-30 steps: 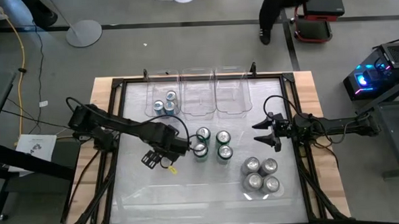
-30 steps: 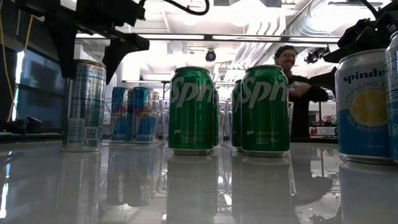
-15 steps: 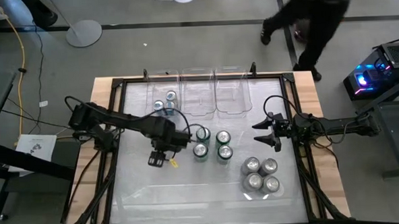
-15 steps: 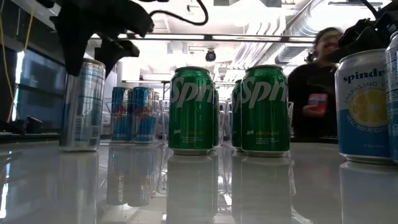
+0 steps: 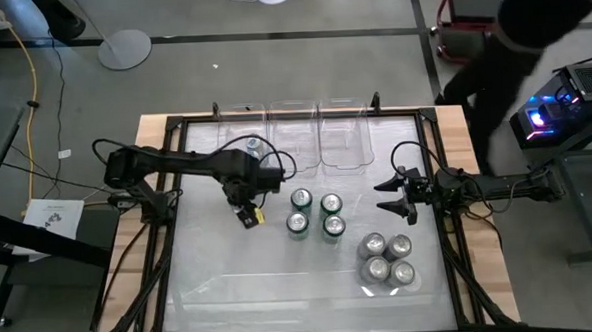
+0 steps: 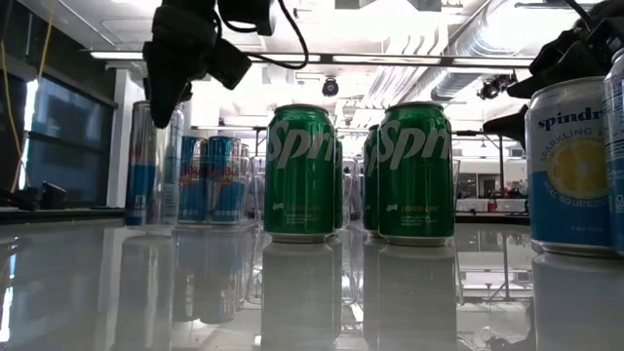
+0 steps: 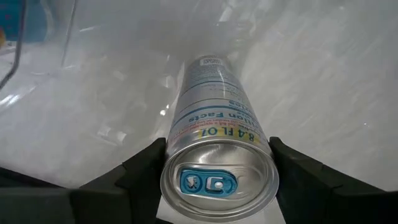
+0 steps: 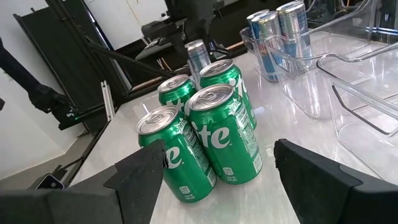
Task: Sort soda cans
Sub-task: Put the blue soda can into the left transparent bin
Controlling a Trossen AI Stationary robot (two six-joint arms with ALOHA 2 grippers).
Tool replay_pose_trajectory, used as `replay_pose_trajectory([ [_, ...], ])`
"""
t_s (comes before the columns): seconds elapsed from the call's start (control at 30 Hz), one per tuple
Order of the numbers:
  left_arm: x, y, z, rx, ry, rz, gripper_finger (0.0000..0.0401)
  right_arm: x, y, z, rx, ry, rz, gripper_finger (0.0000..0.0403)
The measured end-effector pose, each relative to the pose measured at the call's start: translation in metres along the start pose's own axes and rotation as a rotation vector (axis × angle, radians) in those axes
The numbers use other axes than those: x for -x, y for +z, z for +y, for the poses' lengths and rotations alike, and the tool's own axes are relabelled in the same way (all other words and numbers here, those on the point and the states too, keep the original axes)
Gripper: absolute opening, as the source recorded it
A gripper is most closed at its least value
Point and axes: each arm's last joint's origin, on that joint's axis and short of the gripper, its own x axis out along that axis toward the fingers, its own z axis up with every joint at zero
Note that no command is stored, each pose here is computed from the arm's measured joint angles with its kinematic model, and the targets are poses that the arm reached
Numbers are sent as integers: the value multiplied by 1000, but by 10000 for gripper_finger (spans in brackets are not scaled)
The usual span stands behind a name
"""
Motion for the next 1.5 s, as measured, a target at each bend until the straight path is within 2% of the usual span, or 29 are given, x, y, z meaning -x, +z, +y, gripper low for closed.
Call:
replay_pose_trajectory([
  [0.13,21,-12,11,46,-16,-25,232,0,0,0,0,0,0,291],
  [0.4,101,-39,57,305,-106,-230,232,0,0,0,0,0,0,291],
  [0.6,152,-39,103,452,-151,-428,231,0,0,0,0,0,0,291],
  [0.73,169,-33,137,500,-132,-503,231,0,0,0,0,0,0,291],
  [0.9,166,-25,181,577,-84,-488,230,0,0,0,0,0,0,291],
  [1.07,143,-3,214,620,-55,-390,230,0,0,0,0,0,0,291],
  [1.33,104,43,227,576,-69,-232,233,0,0,0,0,0,0,291],
  [1.5,82,62,233,570,-72,-156,234,0,0,0,0,0,0,291],
])
